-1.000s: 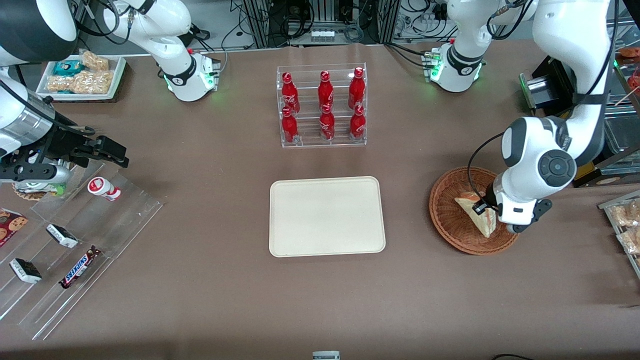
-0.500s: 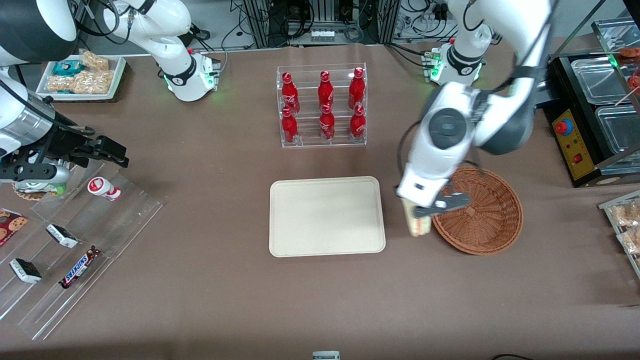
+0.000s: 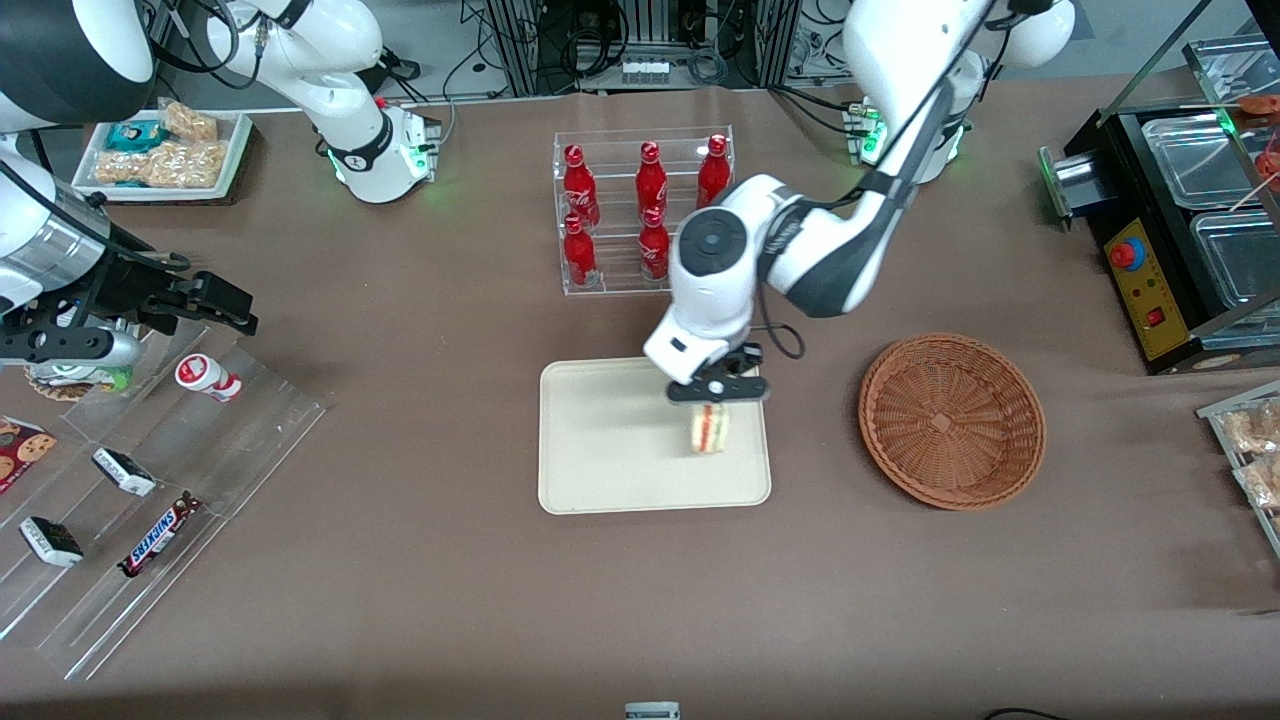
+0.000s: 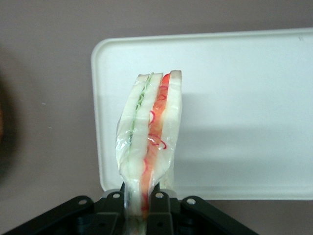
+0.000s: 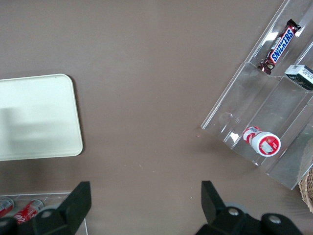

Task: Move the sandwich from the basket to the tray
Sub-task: 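Lower the sandwich onto the tray and open the left gripper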

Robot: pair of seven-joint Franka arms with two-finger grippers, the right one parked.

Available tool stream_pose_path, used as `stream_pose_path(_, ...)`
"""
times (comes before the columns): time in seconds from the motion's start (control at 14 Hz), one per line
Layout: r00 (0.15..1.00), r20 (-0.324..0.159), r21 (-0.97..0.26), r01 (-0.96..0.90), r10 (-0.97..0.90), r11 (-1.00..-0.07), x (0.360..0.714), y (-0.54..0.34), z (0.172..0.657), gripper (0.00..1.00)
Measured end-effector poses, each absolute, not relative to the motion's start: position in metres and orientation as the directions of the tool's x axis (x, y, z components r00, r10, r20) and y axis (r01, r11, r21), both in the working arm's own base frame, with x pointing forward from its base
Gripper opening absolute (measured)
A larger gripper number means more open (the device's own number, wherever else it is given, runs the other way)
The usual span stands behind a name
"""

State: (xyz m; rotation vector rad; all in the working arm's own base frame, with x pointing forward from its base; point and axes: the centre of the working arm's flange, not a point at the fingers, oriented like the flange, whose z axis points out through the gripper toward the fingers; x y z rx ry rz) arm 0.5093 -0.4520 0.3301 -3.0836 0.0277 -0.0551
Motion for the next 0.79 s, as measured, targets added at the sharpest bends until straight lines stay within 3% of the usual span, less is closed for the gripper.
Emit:
stream_pose_path(0.14,0.998,0.042,-0.057,-0.052,-0.054,-0.997,0.502,-0.472,0.311,0.15)
stream_pose_path(0.71,0.994,0.112,-0.055,-0.002,-0.008,-0.998,0.527,-0.502,0.254,0.15)
stream_pose_path(0.79,0.994,0.111,-0.055,0.000,-0.006,-0.998,0.527,-0.503,0.250,0.19)
